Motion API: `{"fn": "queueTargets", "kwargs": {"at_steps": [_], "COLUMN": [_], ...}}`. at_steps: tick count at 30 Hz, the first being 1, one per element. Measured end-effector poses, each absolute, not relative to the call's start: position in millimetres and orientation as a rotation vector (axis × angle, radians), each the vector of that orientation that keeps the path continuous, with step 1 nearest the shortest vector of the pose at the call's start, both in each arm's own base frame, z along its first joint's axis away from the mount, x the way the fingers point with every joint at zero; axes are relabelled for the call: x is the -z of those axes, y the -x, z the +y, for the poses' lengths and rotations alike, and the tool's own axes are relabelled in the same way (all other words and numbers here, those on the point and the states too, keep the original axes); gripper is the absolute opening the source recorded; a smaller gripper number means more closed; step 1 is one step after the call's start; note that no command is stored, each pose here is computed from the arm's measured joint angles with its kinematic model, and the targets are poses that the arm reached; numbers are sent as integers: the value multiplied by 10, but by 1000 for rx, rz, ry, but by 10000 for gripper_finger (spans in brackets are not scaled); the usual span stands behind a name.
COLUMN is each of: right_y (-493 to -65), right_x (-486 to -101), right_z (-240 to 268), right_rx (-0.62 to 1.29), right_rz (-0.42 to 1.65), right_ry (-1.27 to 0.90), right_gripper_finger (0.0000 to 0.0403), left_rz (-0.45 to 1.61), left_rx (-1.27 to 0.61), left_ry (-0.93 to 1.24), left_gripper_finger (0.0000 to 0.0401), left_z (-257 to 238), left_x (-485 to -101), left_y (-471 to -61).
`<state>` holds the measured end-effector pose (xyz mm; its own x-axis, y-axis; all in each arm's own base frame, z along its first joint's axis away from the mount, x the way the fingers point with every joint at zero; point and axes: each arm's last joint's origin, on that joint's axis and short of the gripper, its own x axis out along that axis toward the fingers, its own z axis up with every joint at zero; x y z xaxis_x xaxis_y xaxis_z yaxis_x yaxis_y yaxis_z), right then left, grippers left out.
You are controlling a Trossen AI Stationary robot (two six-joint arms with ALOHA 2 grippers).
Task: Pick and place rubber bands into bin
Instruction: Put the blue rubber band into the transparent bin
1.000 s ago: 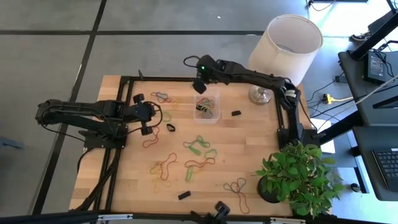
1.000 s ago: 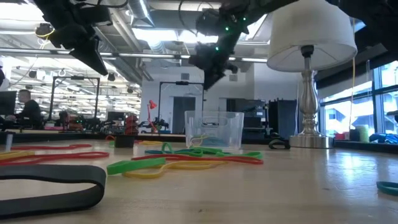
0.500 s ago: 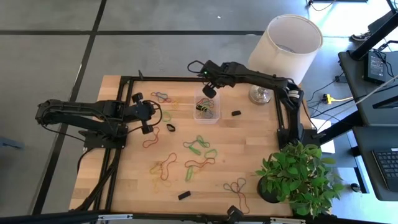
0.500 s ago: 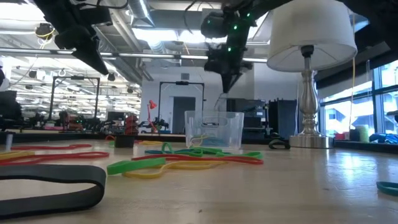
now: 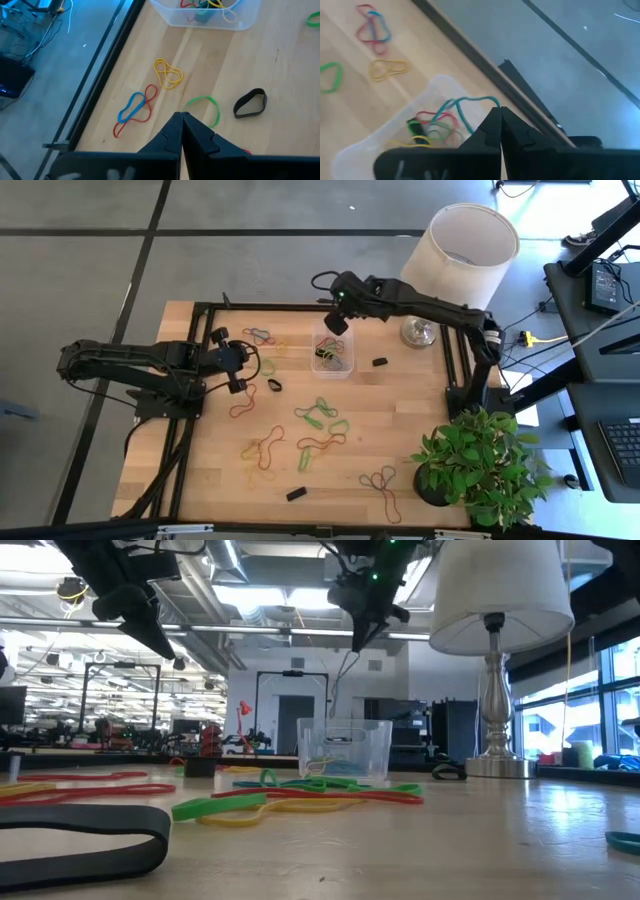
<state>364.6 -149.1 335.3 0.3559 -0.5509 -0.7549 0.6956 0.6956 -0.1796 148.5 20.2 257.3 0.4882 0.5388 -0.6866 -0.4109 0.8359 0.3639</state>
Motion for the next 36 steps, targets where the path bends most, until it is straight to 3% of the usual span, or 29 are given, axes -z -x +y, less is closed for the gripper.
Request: {"fn": "queueTargets", "kwargs": {"at_steps": [5, 15, 20, 24, 36], "right_y": [-3694, -3710, -3733, -3706, -3643], "right_x": [-3264, -2617, -2432, -2366, -2118], "right_z": [-1438, -1472, -1541, -1647, -1739], "right_rx": [791, 764, 709, 723, 724], "right_rz": [911, 953, 872, 816, 932], "right_ry": [-178, -233, -286, -366, -493], "right_gripper_finger": [0, 0, 0, 0, 1], "left_rz": [890, 896, 896, 896, 898], "left_rx": [-580, -537, -535, -535, -512], "left_ry": [-159, -136, -135, -135, -120], "left_gripper_finger": [3, 4, 2, 3, 2], "left_z": [203, 191, 191, 191, 184], "left_x": [-2573, -2567, -2567, -2567, -2564], "left_y": [-1486, -1490, -1491, -1491, -1493]}}
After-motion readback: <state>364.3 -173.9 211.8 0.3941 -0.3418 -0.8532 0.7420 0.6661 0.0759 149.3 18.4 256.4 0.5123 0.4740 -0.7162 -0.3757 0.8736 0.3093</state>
